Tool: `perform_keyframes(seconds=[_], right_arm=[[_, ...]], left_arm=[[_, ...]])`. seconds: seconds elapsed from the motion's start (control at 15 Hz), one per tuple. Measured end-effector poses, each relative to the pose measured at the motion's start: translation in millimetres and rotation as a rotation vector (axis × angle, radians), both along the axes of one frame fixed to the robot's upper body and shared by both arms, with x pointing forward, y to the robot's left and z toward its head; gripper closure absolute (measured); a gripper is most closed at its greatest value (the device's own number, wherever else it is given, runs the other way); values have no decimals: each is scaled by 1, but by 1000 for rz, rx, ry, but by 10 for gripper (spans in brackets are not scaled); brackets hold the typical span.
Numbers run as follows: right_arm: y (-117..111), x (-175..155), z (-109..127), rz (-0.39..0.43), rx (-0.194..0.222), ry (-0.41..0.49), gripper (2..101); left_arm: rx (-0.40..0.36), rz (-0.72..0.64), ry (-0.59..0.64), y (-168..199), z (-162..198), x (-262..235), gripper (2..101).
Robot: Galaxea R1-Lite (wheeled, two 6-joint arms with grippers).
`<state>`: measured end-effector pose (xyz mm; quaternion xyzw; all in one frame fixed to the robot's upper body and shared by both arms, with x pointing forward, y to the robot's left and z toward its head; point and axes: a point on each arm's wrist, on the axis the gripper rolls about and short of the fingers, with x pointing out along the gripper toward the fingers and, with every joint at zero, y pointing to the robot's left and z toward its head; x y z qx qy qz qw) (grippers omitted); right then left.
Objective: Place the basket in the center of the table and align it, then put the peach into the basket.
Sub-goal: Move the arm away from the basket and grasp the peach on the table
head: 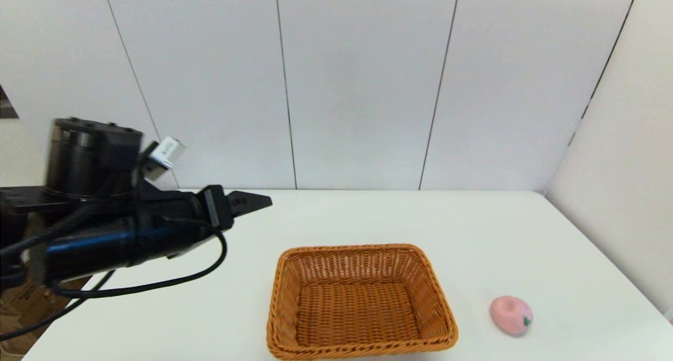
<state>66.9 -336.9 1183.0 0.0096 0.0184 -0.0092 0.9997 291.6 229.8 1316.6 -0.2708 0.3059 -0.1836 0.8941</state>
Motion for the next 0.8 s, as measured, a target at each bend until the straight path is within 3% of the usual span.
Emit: perform_keyframes(seconds=[0.2, 0.33, 0.6, 0.8], right_arm=[[0, 0, 0, 0, 0, 0, 52], [0, 0, 0, 0, 0, -1, 52], [0, 0, 0, 0, 0, -1, 52], [0, 0, 0, 0, 1, 0, 52]], left_arm=[[58, -32, -229, 32, 41, -60, 107], [151, -25, -337, 51, 49, -97, 96], [377, 149, -480, 87, 35, -146, 79], [454, 268, -535, 101, 11, -178, 71]])
